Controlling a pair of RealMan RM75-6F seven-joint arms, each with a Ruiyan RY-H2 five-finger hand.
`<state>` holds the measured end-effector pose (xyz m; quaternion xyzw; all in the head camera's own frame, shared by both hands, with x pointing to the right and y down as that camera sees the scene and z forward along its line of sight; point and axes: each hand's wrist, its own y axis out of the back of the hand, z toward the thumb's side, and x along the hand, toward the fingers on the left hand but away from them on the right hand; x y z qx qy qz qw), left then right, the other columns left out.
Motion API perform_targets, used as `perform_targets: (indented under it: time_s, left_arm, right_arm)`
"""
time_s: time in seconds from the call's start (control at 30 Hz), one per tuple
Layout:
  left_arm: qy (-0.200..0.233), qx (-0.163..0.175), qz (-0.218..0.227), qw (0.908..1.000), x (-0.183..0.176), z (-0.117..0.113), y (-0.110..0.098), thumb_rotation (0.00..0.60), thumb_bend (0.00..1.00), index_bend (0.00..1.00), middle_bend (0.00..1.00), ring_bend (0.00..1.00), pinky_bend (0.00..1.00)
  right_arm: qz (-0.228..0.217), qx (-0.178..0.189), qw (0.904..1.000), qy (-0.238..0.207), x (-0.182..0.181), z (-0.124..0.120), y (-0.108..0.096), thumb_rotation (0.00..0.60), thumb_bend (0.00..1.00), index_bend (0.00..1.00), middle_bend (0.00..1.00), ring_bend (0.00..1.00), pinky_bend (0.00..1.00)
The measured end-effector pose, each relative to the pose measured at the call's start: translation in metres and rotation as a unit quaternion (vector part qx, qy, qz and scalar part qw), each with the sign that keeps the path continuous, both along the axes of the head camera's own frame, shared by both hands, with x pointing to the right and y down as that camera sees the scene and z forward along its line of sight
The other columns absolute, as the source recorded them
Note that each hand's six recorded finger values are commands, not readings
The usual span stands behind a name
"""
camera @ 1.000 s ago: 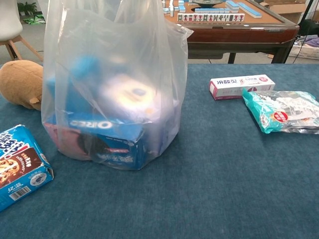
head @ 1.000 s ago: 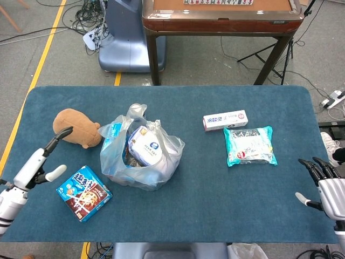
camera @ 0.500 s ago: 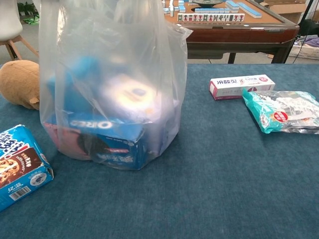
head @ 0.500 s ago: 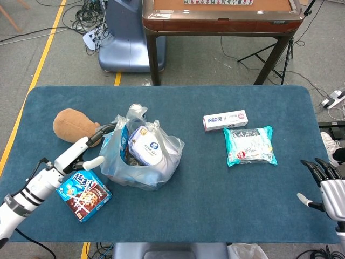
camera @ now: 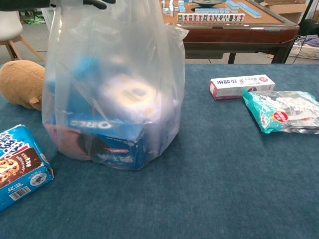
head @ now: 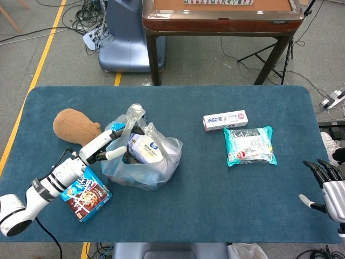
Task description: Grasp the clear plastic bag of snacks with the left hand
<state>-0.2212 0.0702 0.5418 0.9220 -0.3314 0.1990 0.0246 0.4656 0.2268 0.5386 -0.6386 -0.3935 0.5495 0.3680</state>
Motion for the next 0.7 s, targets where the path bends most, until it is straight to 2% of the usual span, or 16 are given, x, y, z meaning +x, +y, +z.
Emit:
perform_targets:
  time_s: [0.2,0.37,0.7]
  left_arm:
    - [0.000,-0.005,0.012,0.9999,0.012,0.007,0.001,0.164,0.15,0.27,0.23,0.19,0.09]
    - [-0.004,-0.012,0.021,0.9997,0.021,0.013,0.004,0.164,0.15,0.27,0.23,0.20,0.23]
    - [0.039,-0.066,0.036,0.9964,0.049,0.011,0.009,0.167,0.15,0.27,0.23,0.20,0.23]
  right_arm:
    - [0.002,0.000,1.0000,0.000,0.001,0.000,0.002,0.600,0.13,0.17,0.23,0.10,0.17]
    - [0.003,-0.002,1.0000,0.001,0.002,0.000,0.002,0.600,0.13,0.17,0.23,0.10,0.17]
    - [0.005,0.000,1.0000,0.003,0.004,-0.003,0.002,0.600,0.13,0.17,0.23,0.10,0.17]
